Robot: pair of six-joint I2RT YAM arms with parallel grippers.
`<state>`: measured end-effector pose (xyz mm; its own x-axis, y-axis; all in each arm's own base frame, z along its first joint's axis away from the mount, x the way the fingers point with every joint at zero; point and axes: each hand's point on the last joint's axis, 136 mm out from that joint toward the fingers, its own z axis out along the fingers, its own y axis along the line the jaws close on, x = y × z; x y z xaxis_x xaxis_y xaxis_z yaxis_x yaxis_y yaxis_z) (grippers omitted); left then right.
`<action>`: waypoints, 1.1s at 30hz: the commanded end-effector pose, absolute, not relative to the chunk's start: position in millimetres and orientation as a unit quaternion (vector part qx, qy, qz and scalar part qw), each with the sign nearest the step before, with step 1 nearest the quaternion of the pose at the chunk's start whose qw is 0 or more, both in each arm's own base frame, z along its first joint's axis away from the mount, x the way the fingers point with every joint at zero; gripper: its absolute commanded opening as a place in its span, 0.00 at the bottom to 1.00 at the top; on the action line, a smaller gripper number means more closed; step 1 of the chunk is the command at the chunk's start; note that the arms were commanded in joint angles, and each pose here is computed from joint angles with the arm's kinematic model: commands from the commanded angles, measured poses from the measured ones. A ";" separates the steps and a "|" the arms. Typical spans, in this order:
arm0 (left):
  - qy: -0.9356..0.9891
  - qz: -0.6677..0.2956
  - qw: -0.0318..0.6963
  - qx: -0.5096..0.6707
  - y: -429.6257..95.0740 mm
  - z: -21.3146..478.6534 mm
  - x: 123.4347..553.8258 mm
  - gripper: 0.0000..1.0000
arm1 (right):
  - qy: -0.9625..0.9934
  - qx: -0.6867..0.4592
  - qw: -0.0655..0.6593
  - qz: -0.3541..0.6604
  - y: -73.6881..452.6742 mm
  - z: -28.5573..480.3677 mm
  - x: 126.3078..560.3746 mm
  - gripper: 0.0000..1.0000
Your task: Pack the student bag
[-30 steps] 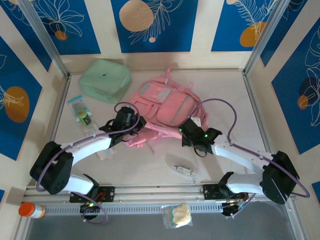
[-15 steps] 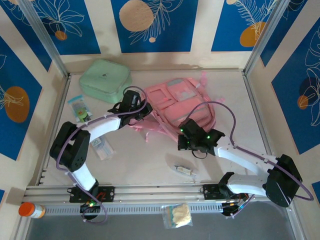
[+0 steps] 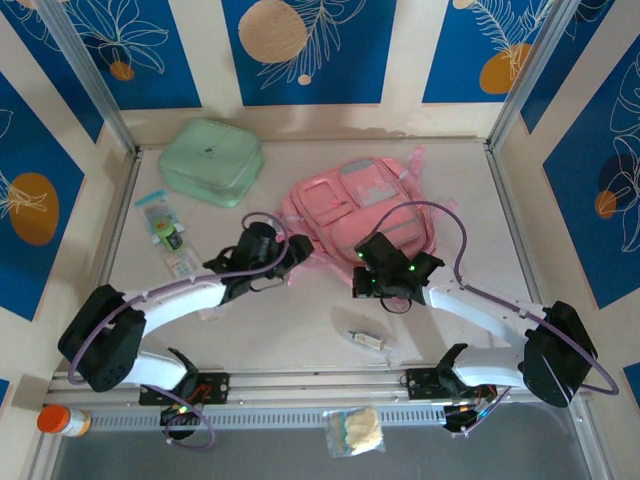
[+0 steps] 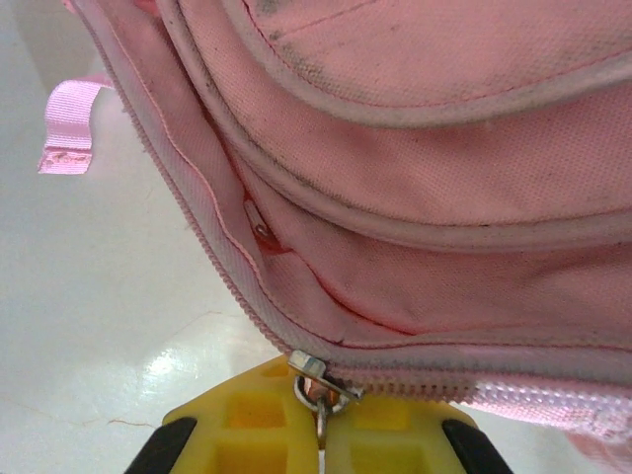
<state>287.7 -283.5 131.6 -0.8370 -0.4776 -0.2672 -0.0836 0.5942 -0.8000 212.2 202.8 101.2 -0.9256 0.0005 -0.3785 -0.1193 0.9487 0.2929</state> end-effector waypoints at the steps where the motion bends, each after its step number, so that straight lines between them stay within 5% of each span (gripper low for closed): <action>1: 0.824 -0.461 0.247 -0.220 -303.5 143.1 290.4 0.68 | 0.959 -0.024 0.208 0.191 213.5 117.7 216.6 0.00; 16: 0.840 -0.426 0.240 -0.236 -364.1 104.4 287.0 0.59 | 0.960 -0.036 0.206 0.184 217.3 113.6 219.1 0.00; 23: 0.844 -0.422 0.251 -0.217 -379.2 104.6 296.5 0.35 | 0.963 -0.041 0.204 0.169 218.6 110.8 221.3 0.00; 28: 0.846 -0.404 0.278 -0.211 -360.6 107.2 302.0 0.00 | 0.970 -0.036 0.190 0.149 213.0 109.7 216.1 0.00; 33: 0.870 -0.343 0.302 -0.187 -320.2 110.1 315.9 0.00 | 0.978 -0.024 0.172 0.114 196.9 103.2 210.3 0.00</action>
<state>294.8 -352.3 92.4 -0.7926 -0.5364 -0.2900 -0.1480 0.6306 -0.7619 211.9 205.9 96.5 -0.9345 -0.0209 -0.3554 -0.1174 0.9605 0.2524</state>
